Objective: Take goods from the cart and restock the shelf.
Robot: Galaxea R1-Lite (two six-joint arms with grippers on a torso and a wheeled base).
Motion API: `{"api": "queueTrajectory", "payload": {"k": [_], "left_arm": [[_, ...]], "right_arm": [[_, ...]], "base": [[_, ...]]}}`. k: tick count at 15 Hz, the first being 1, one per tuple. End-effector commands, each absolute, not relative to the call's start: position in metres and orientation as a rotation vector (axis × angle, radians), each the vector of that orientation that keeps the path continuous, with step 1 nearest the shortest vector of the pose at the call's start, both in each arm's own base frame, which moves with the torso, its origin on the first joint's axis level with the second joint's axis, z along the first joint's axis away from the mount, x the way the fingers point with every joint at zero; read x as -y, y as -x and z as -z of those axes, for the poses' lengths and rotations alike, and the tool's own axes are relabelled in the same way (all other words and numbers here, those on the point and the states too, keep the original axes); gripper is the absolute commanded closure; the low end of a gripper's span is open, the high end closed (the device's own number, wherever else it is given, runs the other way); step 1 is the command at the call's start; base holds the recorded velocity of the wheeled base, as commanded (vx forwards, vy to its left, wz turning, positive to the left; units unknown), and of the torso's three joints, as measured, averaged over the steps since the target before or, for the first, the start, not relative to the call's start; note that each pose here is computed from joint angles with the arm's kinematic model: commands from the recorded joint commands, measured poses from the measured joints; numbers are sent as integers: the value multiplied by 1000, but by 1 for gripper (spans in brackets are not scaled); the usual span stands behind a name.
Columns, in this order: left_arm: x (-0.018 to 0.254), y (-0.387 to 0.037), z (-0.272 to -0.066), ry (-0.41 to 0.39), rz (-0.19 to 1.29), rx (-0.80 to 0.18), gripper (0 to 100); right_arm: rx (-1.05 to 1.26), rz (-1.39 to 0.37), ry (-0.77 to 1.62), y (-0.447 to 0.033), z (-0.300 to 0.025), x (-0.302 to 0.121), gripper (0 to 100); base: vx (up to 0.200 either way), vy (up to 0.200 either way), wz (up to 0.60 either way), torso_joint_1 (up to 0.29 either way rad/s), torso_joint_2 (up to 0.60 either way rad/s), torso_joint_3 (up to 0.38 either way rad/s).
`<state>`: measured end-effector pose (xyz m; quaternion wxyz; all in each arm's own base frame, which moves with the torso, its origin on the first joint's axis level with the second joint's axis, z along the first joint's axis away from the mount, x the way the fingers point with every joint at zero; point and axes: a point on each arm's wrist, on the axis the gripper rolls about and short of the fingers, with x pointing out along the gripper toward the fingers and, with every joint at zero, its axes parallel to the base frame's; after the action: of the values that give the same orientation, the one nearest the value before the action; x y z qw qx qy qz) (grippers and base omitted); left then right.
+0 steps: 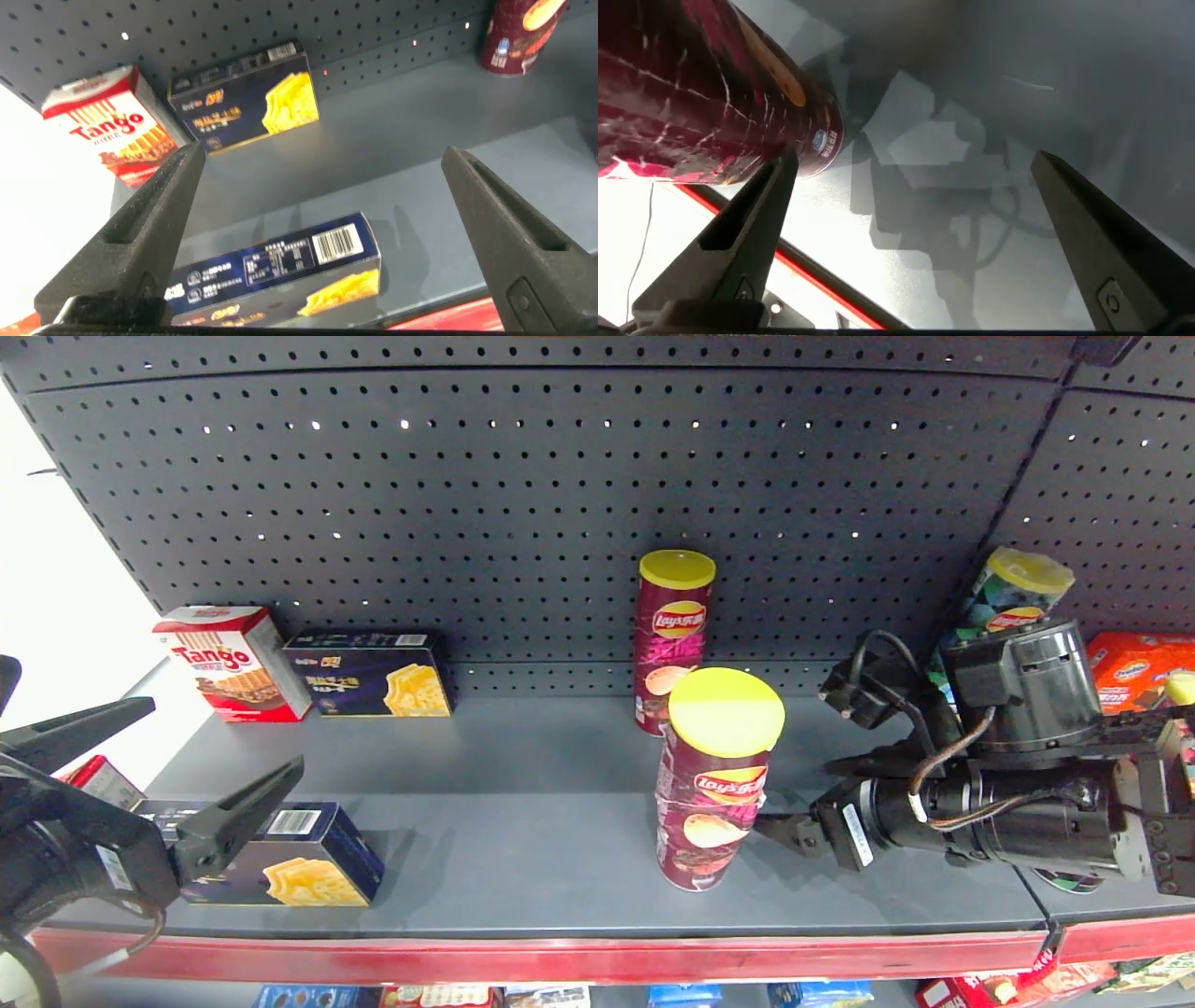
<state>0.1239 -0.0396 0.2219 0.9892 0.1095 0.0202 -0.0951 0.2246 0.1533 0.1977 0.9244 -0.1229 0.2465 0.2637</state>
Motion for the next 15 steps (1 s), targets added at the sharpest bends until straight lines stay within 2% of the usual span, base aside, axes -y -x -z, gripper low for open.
{"api": "queueTrajectory", "payload": {"k": [1, 15], "left_arm": [[40, -123, -220, -221, 193, -45, 0], [40, -123, -220, -219, 191, -45, 0]], "right_arm": [[-508, -538, 252, -224, -197, -152, 0], [-508, -548, 255, -231, -196, -160, 0]], "base": [[0, 0, 0, 0, 0, 0], [0, 0, 0, 0, 0, 0]]}}
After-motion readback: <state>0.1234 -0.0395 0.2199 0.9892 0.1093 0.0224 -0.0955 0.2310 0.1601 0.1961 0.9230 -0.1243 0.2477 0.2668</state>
